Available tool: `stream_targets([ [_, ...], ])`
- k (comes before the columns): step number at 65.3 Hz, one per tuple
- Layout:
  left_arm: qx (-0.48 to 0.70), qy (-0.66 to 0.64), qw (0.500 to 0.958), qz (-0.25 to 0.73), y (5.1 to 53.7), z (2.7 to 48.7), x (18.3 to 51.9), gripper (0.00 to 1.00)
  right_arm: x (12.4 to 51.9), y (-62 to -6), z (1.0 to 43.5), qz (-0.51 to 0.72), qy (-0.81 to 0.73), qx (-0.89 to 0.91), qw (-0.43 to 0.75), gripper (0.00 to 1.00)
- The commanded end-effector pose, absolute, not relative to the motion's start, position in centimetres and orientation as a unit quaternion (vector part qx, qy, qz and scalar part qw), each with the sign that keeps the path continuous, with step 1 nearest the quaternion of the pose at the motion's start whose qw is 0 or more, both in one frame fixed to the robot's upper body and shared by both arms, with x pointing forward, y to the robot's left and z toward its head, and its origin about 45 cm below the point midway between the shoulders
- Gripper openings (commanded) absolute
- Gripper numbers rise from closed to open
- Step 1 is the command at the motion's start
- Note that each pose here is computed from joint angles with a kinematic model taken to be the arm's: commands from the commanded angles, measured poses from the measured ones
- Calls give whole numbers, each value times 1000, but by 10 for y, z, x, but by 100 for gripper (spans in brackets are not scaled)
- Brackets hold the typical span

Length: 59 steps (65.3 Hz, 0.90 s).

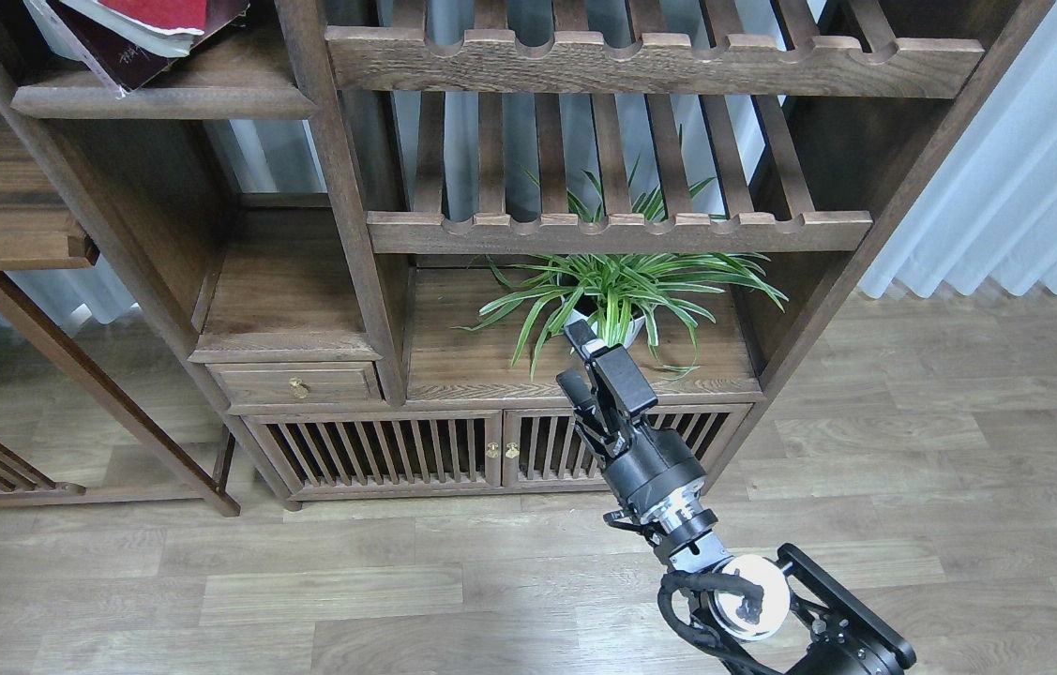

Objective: Organize books on shelf

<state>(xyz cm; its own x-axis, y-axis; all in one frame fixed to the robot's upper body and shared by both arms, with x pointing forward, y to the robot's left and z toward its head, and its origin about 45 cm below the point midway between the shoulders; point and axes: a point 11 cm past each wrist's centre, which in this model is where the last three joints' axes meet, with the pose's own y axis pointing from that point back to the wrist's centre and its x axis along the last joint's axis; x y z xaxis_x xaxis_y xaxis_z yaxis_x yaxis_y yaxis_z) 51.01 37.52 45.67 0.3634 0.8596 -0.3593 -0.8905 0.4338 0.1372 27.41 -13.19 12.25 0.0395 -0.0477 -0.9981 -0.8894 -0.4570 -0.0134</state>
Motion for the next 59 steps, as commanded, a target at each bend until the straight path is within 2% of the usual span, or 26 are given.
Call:
stream_targets([
  [1,-19,189,814,550,382,453,514,9,274,-132,123,582,375,-624,362,99],
  [7,-13,190,806,560,387,451,515,9,274,-132,124,580,371,-626,366,99],
  [22,-35,199,798,567,364,459,533,10,273,-130,125,580,366,-628,367,99],
  [30,-38,210,789,576,355,454,540,16,273,-130,125,580,366,-628,367,99],
  [35,-36,216,788,576,347,449,543,27,272,-130,126,580,365,-629,368,99],
  [36,-31,215,788,576,346,448,543,34,272,-130,125,580,365,-628,368,99],
  [38,-30,214,788,577,344,447,544,40,271,-131,125,580,367,-627,368,99],
  [39,-29,210,788,578,343,447,544,47,271,-131,125,580,365,-627,369,99],
  [43,-27,195,791,579,338,449,546,62,269,-131,124,581,366,-626,370,99],
  [44,-30,190,793,579,336,449,547,70,269,-131,124,581,364,-627,371,99],
  [47,-38,182,795,577,332,453,549,80,267,-131,125,579,362,-628,372,99],
  [54,-48,177,797,575,329,455,549,91,265,-132,123,577,363,-631,371,99],
  [57,-51,176,797,575,332,457,549,99,264,-132,123,577,363,-631,370,99],
  [59,-57,176,798,573,332,459,548,99,264,-132,123,577,363,-631,370,99],
])
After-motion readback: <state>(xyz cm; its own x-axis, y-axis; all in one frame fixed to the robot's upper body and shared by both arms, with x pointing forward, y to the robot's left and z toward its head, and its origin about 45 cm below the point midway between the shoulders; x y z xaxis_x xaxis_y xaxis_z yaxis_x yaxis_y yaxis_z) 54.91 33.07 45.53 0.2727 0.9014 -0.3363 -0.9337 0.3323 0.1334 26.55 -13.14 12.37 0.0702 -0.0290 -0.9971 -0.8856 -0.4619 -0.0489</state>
